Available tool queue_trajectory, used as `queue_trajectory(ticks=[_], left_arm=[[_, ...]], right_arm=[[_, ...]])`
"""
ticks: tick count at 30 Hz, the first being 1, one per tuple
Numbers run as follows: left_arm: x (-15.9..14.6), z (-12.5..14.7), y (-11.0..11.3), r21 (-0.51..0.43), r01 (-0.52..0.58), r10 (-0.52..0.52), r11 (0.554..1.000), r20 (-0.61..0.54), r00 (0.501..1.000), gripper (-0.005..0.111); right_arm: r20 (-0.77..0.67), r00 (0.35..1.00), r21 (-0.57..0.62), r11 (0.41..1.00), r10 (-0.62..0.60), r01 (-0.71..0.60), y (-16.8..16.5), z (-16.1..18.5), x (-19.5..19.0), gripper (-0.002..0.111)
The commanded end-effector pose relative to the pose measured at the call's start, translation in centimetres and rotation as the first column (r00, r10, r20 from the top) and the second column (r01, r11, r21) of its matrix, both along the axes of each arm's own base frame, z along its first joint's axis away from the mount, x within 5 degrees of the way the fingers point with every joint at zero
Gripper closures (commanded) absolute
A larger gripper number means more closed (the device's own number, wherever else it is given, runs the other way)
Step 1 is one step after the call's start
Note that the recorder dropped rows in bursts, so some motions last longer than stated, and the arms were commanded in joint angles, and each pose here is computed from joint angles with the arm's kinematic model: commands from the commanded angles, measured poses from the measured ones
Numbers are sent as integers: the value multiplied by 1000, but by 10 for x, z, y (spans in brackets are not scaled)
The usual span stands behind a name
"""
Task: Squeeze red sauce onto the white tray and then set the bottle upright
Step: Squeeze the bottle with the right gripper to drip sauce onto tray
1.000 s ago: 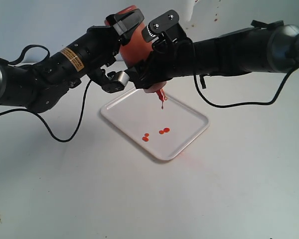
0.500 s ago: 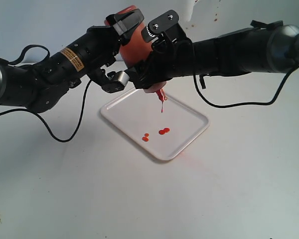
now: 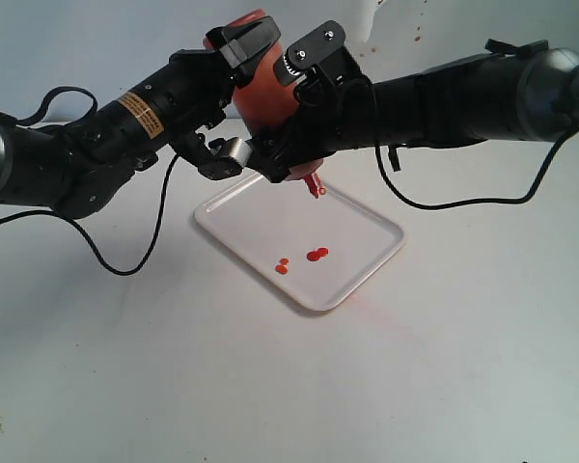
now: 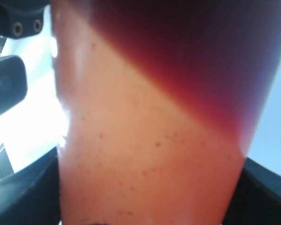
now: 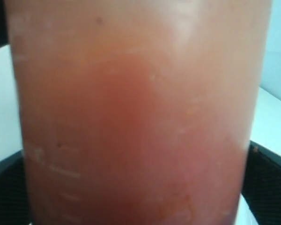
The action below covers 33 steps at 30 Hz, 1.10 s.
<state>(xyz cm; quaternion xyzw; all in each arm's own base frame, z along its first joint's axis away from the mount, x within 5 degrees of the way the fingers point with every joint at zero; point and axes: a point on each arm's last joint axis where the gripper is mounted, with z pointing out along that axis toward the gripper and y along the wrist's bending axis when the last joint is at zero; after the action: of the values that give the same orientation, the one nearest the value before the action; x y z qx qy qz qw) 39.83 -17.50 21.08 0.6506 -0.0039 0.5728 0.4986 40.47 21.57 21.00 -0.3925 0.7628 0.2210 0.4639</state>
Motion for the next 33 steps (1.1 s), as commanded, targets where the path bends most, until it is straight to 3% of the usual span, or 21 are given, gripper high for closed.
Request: queue_trajectory(ticks=[1, 10, 12, 14, 15, 17, 26, 28, 30, 33], left_arm=[[-1, 15, -1, -75, 10, -7, 997, 51, 999, 107], [-1, 15, -1, -73, 11, -8, 997, 50, 999, 107], [-1, 15, -1, -73, 11, -8, 997, 50, 999, 107], [-1, 15, -1, -73, 11, -8, 997, 50, 999, 107], [-1, 15, -1, -73, 11, -8, 997, 50, 999, 107], [-1, 15, -1, -73, 11, -8, 997, 50, 999, 107], [-1, 15, -1, -73, 11, -8, 997, 50, 999, 107], [-1, 15, -1, -73, 11, -8, 997, 50, 999, 107], [-1, 15, -1, -73, 11, -8, 997, 50, 999, 107], [-1, 15, -1, -73, 11, -8, 997, 50, 999, 107]], right_arm=[[47, 999, -10, 1000, 0, 1, -3, 12, 0, 3], [43, 999, 39, 999, -30, 29, -3, 19, 0, 3], [31, 998, 62, 997, -52, 50, -3, 20, 1, 10], [28, 998, 65, 997, -54, 52, -3, 20, 1, 43], [29, 998, 63, 997, -50, 48, -3, 20, 1, 81], [24, 998, 68, 996, -52, 50, -3, 20, 1, 107], [18, 998, 84, 995, -59, 58, -3, 21, 1, 108], [14, 998, 88, 994, -62, 61, -3, 21, 1, 103], [5, 998, 95, 993, -67, 66, -3, 21, 1, 80], [-2, 997, 100, 993, -71, 71, -3, 21, 1, 32]])
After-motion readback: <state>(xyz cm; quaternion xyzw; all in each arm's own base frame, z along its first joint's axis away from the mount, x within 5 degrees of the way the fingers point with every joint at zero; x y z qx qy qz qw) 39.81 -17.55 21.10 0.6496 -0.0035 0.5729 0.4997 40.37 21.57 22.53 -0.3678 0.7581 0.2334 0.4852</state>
